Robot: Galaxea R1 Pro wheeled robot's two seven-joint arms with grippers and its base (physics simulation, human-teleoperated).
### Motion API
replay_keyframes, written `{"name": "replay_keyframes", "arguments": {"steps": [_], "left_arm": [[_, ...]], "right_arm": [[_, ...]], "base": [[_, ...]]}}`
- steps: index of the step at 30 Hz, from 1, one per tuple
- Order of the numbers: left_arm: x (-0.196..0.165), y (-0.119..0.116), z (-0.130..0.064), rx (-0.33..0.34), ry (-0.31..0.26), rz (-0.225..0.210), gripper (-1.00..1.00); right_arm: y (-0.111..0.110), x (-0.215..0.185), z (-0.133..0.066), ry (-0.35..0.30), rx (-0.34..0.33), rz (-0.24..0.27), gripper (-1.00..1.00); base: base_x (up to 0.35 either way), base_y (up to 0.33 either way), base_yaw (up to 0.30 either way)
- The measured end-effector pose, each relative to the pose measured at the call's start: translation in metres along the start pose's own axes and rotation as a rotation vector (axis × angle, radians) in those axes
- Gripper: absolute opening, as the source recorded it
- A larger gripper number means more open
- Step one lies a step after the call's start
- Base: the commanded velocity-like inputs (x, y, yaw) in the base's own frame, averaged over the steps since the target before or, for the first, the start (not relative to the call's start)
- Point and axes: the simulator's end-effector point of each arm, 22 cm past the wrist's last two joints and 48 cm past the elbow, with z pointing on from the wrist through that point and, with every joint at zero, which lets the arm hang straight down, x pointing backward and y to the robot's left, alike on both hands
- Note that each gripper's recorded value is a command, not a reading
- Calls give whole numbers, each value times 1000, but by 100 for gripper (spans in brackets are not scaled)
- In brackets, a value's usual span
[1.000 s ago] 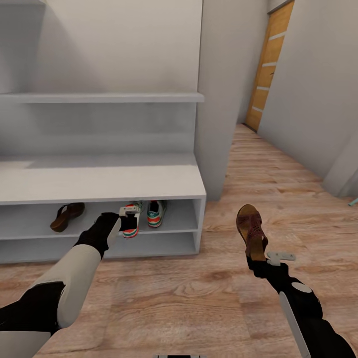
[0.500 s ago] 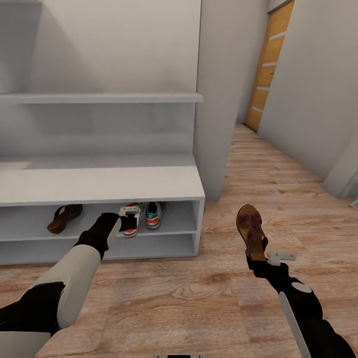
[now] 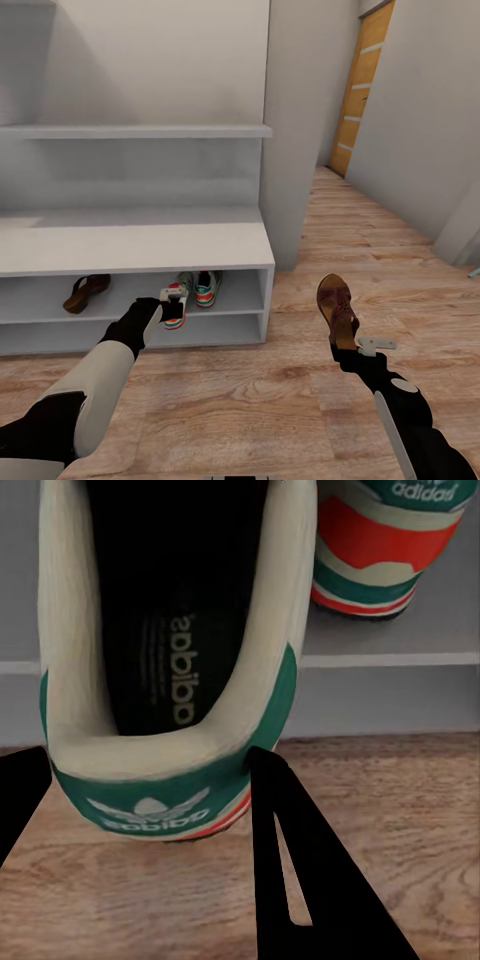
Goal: Pick up the two gym shoes and the two sandals from the corridor floor and place them onto the hallstand (shoe rack) in the corridor, making sure they are on the rack and not on the floor. Arrange them so the two gym shoes are next to each other and the two sandals are next to each other.
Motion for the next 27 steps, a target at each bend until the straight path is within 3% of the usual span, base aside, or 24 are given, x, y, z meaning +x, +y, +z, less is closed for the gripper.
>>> {"name": "replay_keyframes", "arguments": {"steps": [27], "left_arm": [[0,0,0,0,-1,0,-100]], "right_arm": [[0,0,0,0,0,0,-100]], "base": [[69,0,0]]}}
